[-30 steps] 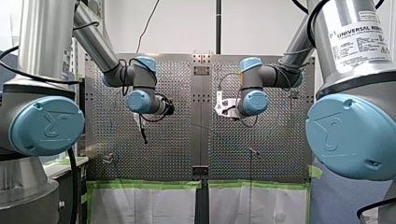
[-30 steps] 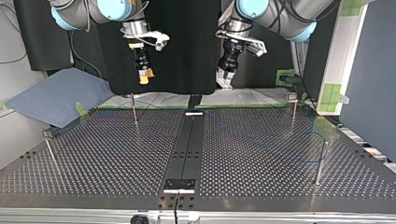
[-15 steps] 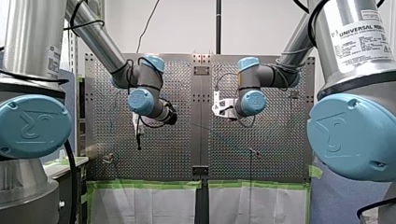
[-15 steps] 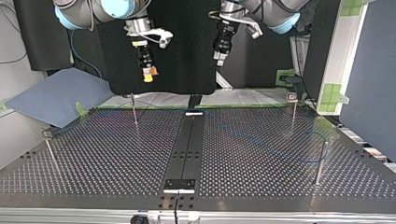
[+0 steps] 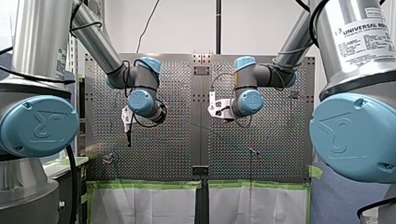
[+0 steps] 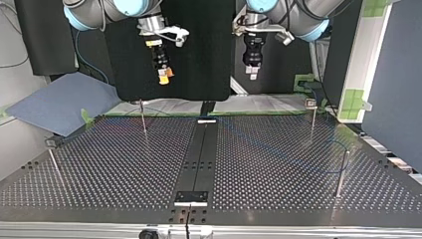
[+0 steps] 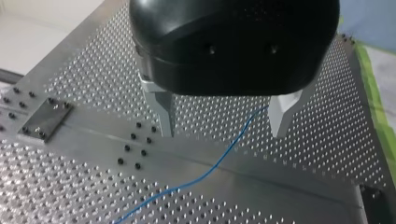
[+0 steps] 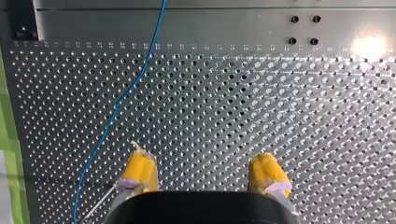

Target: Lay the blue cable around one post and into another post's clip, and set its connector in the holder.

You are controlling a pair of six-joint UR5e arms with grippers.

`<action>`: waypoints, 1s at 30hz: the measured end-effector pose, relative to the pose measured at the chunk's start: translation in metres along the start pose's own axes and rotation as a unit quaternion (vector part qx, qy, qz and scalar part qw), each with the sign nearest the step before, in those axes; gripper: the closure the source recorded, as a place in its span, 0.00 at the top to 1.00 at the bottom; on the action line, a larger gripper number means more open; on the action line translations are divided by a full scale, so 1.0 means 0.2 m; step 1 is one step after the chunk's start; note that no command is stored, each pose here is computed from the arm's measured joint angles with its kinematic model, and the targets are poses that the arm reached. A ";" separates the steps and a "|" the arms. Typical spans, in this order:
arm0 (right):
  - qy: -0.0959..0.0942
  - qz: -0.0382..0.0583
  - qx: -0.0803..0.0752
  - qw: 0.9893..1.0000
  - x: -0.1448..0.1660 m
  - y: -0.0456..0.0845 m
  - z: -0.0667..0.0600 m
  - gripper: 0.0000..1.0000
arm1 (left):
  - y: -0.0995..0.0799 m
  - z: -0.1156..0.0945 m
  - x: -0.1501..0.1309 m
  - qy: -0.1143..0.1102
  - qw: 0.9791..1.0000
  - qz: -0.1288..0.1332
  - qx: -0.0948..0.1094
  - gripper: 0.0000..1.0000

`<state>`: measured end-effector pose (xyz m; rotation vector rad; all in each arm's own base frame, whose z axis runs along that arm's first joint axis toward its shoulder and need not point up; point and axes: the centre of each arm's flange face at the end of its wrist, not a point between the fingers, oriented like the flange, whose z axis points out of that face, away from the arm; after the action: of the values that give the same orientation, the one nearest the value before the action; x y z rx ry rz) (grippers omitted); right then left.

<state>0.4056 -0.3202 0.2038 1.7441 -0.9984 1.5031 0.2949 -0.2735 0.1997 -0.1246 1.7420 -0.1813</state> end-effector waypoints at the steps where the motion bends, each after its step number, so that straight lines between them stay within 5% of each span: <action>1: -0.001 0.000 0.000 1.000 0.00 0.00 0.00 1.00 | 0.01 0.01 0.00 -0.001 1.000 -0.001 -0.003 1.00; 7: -0.002 -0.001 0.001 1.000 0.00 -0.02 -0.01 1.00 | 0.06 0.05 -0.02 -0.003 1.000 -0.003 -0.019 1.00; 30: 0.000 -0.011 -0.002 1.000 0.00 -0.02 -0.01 1.00 | 0.07 0.06 -0.02 -0.003 1.000 -0.003 -0.020 1.00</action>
<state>0.4084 -0.3155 0.2039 1.7471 -0.9781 1.4853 0.3073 -0.2595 0.1992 -0.1586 1.7404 -0.1504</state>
